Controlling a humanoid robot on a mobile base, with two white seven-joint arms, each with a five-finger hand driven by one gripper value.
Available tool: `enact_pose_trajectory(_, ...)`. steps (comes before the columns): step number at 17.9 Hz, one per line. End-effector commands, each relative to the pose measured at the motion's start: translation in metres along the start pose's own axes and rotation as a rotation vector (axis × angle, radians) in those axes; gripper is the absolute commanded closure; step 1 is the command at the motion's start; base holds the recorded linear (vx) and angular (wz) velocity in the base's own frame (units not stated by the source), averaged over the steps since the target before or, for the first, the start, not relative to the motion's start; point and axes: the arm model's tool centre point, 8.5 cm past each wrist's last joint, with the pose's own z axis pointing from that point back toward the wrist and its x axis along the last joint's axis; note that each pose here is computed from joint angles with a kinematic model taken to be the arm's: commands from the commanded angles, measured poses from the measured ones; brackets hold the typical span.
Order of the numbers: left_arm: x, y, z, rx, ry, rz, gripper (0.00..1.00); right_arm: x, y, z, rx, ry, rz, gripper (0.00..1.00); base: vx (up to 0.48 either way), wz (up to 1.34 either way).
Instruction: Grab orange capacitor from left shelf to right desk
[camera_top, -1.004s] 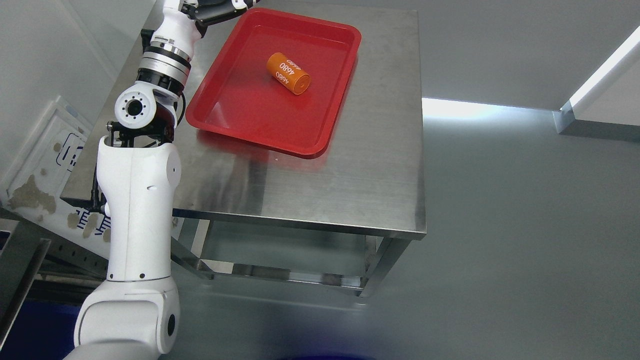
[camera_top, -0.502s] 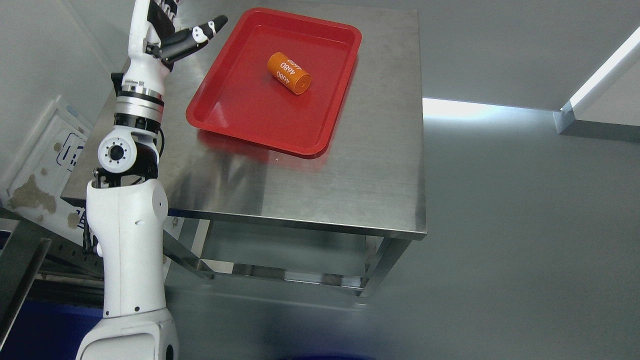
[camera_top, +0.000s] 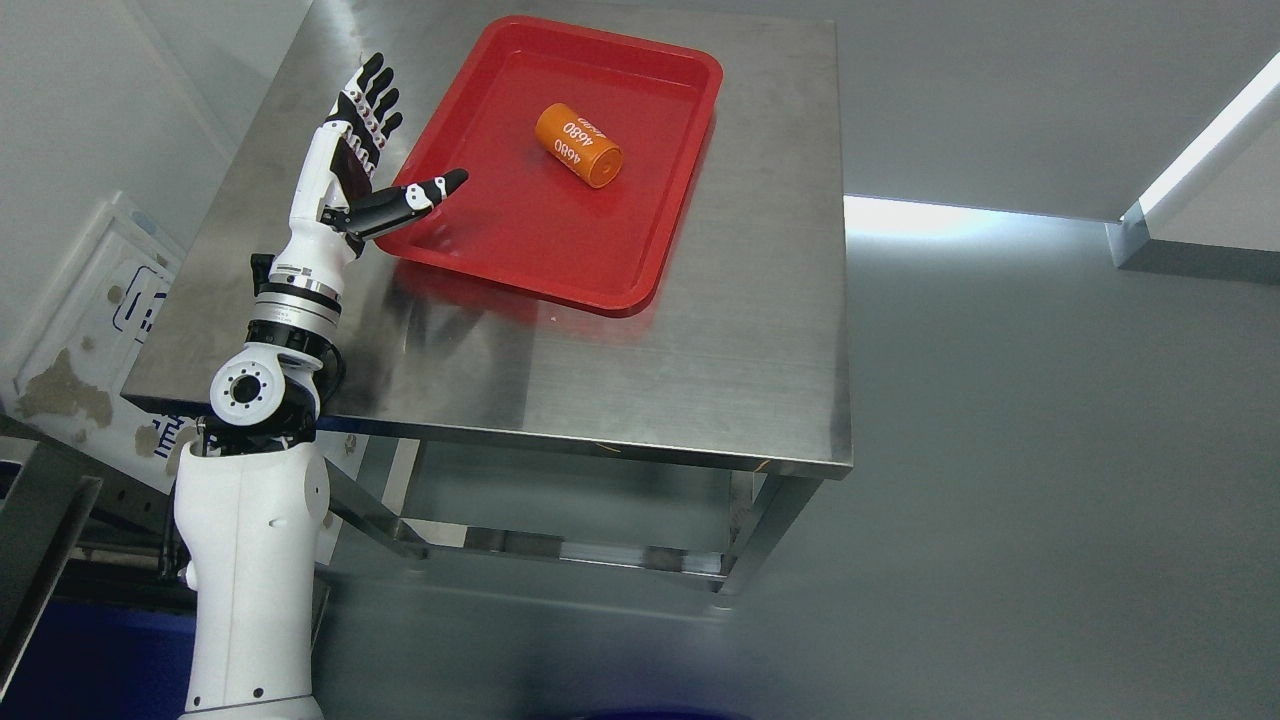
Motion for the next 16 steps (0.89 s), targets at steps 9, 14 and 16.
enact_pose_trajectory(9,-0.0013,0.0107,-0.0026,-0.013,0.031,-0.037,0.00,-0.0068,-0.0114,-0.0003,-0.018,0.002,-0.007,0.00,0.000,0.00)
enact_pose_trajectory(14,-0.0051,0.0076,-0.0025,-0.012,0.054,-0.023,0.00,-0.0068,-0.0114,-0.0003,-0.018,0.002,-0.007,0.00,0.000,0.00)
enact_pose_trajectory(16,-0.0065,0.0073,-0.0014,-0.009,0.057,-0.019,0.00,-0.0068,-0.0114,-0.0003,-0.018,0.002,-0.007,0.00,0.000,0.00)
